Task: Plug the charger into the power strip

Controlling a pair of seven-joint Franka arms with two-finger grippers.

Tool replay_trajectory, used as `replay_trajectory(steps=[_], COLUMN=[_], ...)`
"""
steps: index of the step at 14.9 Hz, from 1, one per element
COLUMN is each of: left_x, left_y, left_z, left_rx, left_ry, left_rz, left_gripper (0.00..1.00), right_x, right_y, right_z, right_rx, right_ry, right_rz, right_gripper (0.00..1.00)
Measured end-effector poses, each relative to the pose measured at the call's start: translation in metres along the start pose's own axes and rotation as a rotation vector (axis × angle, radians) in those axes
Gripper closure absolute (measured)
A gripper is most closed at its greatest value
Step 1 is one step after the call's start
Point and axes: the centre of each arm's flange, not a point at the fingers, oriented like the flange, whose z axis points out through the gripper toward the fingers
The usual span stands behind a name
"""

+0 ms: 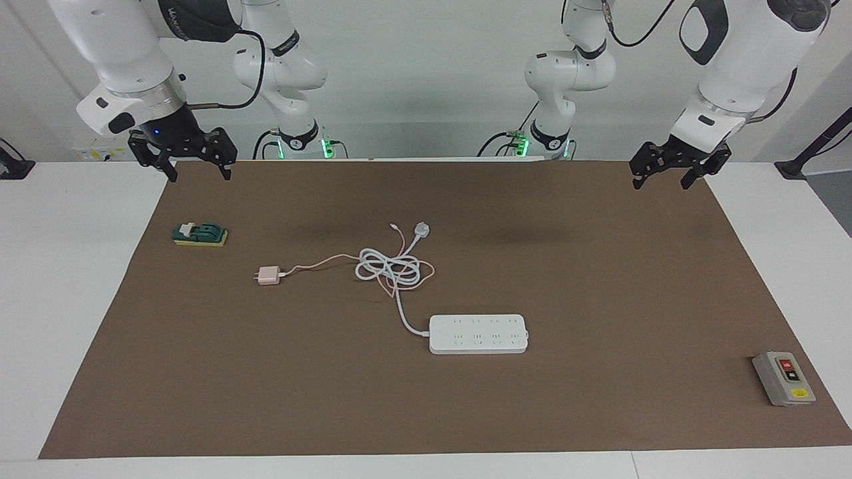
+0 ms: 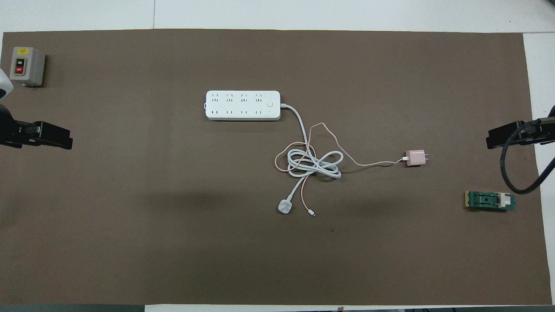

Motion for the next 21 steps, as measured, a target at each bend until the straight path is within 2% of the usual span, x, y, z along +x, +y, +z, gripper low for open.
replay_trajectory(steps=[9,12,15,17,21], left_x=[0.0,0.0,0.0,0.0,0.0], left_y=[0.0,0.0,0.0,0.0,-0.008], left_z=[0.0,0.0,0.0,0.0,0.0], left_rx=[0.0,0.0,0.0,0.0,-0.001], left_ry=[0.0,0.0,0.0,0.0,-0.001], left_rz=[0.0,0.0,0.0,-0.001,-0.014], left_gripper=[0.0,0.0,0.0,0.0,0.0], right_x=[0.0,-0.001,0.0,0.006,0.026], right_y=[0.002,0.009,0.015,0.022,0.04], right_z=[0.0,0.005,0.021,0.037,0.089], right_rx=[0.003,0.072,0.147,0.189,0.264], right_ry=[0.0,-0.013,-0.058,-0.104,-0.237], right_rz=[0.012,0.193,0.395,0.525,0.757], right_gripper=[0.0,0.0,0.0,0.0,0.0])
